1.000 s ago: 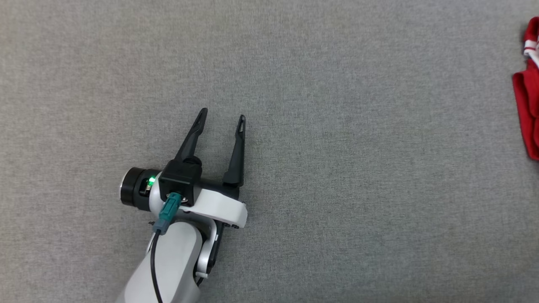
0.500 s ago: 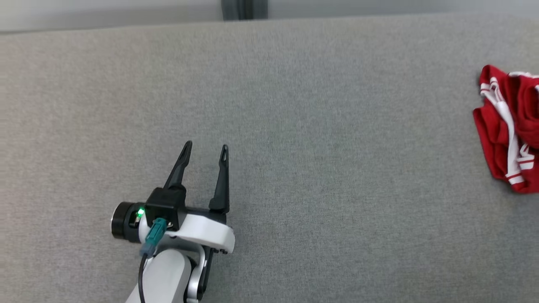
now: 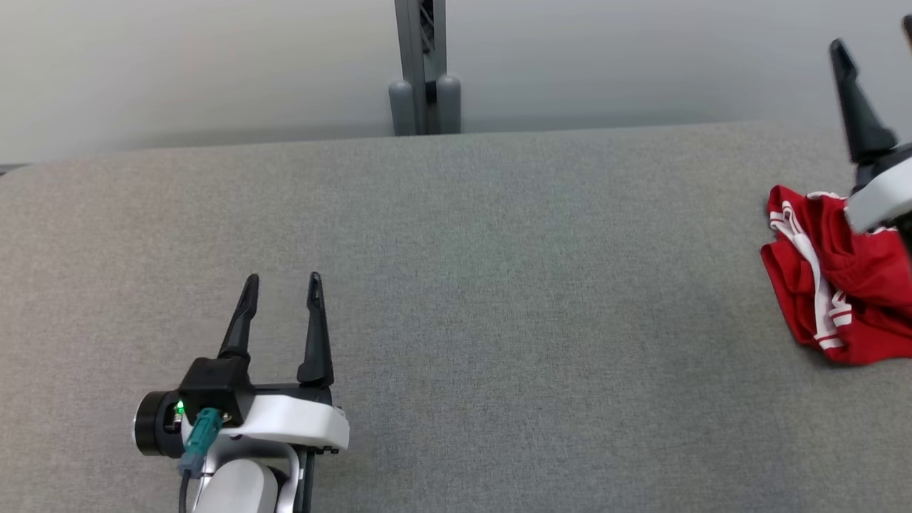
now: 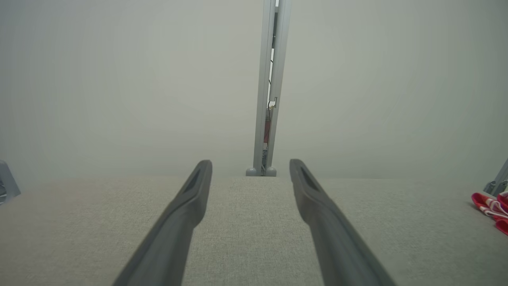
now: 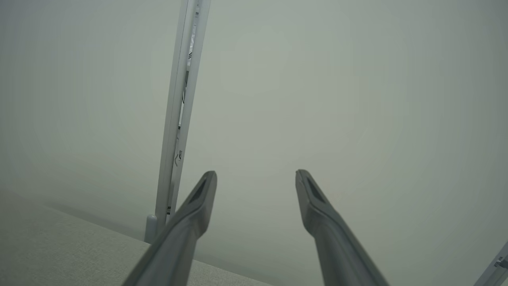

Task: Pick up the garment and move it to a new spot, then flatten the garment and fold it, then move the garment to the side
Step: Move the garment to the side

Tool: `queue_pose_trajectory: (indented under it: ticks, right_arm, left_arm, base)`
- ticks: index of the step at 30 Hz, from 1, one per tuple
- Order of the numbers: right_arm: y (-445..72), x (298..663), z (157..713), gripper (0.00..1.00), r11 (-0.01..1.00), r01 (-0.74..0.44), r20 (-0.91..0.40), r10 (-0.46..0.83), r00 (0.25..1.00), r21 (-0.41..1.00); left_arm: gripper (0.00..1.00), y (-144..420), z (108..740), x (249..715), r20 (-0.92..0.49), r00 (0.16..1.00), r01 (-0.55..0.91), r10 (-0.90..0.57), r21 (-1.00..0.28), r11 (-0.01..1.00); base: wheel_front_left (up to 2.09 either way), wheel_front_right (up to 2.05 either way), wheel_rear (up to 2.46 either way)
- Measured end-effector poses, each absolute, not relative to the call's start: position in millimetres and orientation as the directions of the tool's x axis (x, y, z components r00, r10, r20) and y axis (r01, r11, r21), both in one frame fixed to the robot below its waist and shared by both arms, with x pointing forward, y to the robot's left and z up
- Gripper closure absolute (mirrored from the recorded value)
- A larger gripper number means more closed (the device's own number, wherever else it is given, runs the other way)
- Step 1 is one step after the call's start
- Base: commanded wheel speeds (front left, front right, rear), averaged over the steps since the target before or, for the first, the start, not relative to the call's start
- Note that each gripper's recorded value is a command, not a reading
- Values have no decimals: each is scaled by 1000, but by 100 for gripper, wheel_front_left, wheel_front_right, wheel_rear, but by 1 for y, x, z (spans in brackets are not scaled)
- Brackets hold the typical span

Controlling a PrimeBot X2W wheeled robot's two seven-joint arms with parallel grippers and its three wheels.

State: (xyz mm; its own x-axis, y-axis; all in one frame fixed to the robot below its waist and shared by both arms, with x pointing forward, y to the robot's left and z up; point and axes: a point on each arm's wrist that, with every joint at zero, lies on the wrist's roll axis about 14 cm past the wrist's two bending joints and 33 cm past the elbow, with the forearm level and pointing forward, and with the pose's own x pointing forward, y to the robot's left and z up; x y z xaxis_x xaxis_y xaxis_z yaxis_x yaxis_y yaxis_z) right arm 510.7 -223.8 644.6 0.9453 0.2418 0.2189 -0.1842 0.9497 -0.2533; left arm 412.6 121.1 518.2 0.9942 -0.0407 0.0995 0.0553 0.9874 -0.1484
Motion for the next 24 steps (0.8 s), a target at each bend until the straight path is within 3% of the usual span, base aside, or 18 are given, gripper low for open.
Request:
queue_pose_trajectory:
  ticks: [9, 12, 14, 24]
  right_arm:
    - [-170, 443, 630, 0, 978, -204, 368, 209, 906, -55]
    - [-142, 426, 598, 0, 955, -253, 293, 289, 912, -156]
    - [-135, 418, 578, 0, 964, -254, 258, 266, 929, -81]
    - [-123, 395, 533, 0, 969, -247, 149, 248, 957, -26]
  left_arm:
    - [0, 145, 530, 388, 131, 991, -7, 27, -154, 988]
    - [0, 150, 526, 381, 121, 992, -17, 36, -153, 988]
    - [0, 152, 526, 378, 119, 992, -23, 41, -152, 988]
    - [0, 163, 509, 362, 66, 995, -58, 72, -192, 980]
  base:
    - [0, 0, 0]
    - [0, 0, 0]
    - [0, 0, 0]
    - [0, 0, 0]
